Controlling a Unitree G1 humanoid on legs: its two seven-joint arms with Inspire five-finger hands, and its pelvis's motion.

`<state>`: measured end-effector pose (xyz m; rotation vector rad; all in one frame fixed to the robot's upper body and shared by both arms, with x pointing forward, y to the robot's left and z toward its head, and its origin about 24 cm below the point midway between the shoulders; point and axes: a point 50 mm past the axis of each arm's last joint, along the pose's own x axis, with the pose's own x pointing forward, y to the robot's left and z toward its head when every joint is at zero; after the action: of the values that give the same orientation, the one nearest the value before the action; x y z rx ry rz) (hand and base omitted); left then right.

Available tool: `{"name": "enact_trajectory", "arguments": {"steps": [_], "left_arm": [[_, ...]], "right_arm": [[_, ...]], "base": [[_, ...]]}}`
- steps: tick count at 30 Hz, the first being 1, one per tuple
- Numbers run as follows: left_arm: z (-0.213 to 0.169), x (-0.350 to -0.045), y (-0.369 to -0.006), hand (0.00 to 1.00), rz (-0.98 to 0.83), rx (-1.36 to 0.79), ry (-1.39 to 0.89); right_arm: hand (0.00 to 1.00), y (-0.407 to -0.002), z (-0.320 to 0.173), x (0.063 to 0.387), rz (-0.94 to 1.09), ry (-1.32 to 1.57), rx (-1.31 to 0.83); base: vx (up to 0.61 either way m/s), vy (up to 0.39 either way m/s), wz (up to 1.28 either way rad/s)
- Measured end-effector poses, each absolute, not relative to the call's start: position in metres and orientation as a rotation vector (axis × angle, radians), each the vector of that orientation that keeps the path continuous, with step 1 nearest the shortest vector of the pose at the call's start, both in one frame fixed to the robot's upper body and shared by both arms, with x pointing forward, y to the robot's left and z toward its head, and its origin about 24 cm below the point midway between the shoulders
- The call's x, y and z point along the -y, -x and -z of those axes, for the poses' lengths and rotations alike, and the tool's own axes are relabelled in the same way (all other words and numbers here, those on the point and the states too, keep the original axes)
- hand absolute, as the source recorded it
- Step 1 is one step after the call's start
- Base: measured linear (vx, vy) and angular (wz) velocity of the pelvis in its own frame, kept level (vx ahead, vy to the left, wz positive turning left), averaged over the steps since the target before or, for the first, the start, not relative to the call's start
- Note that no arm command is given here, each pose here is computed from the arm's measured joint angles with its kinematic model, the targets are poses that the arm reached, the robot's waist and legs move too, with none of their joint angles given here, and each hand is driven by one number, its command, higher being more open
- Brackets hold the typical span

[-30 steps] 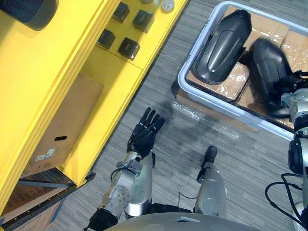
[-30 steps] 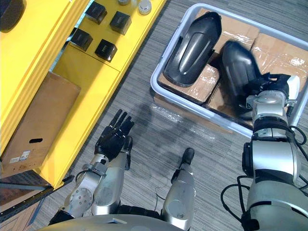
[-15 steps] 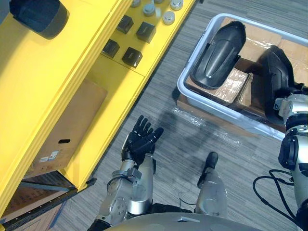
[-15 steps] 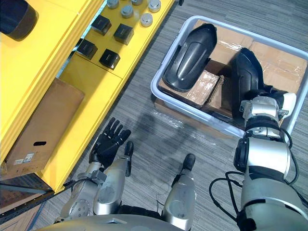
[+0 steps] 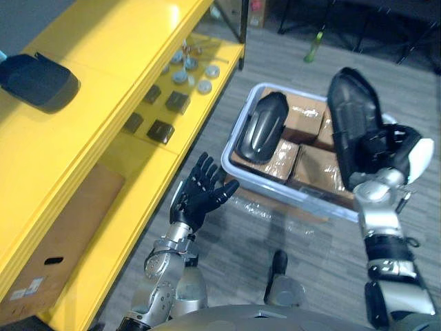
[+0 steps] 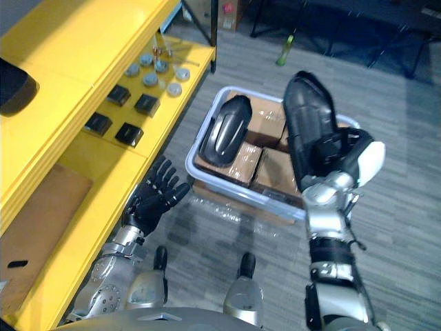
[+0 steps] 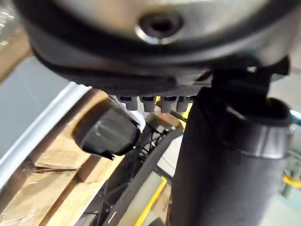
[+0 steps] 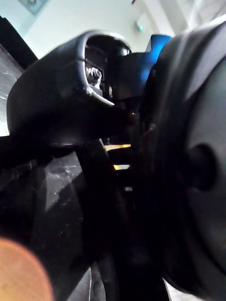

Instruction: Walk over and take three plastic housings, then place them on the shelf

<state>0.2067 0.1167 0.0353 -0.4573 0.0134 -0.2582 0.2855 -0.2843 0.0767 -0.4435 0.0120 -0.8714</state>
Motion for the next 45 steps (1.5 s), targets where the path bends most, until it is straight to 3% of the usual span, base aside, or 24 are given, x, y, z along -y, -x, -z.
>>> {"name": "enact_trajectory", "arguments": {"steps": [5,13,21,30,45], "left_arm": [[-0.061,-0.102,-0.224,1.0,0.34,0.07,0.38],[-0.051,-0.06,-0.217,1.0,0.619,-0.132,0.365],[-0.055,-0.055,-0.22,1.0,0.685,-0.171,0.488],[-0.05,-0.055,-0.221,1.0,0.593,-0.213,0.583],[-0.055,-0.063,-0.23,1.0,0.414,-0.113,0.799]], "right_arm": [[0.0,-0.283,-0.076,0.263,0.837,0.437,0.047],[0.0,-0.283,-0.114,0.233,0.77,0.478,0.353],[0.0,-0.281,-0.118,0.211,0.712,0.548,0.497],[0.0,-0.274,-0.11,0.2,0.657,0.534,0.528],[0.0,-0.257,-0.075,0.137,0.398,0.499,0.536]], "base": [[-0.02,0.004,-0.04],[-0.02,0.006,-0.13],[-0.04,0.008,-0.07],[0.0,0.0,0.0],[-0.01,0.005,0.02]]}}
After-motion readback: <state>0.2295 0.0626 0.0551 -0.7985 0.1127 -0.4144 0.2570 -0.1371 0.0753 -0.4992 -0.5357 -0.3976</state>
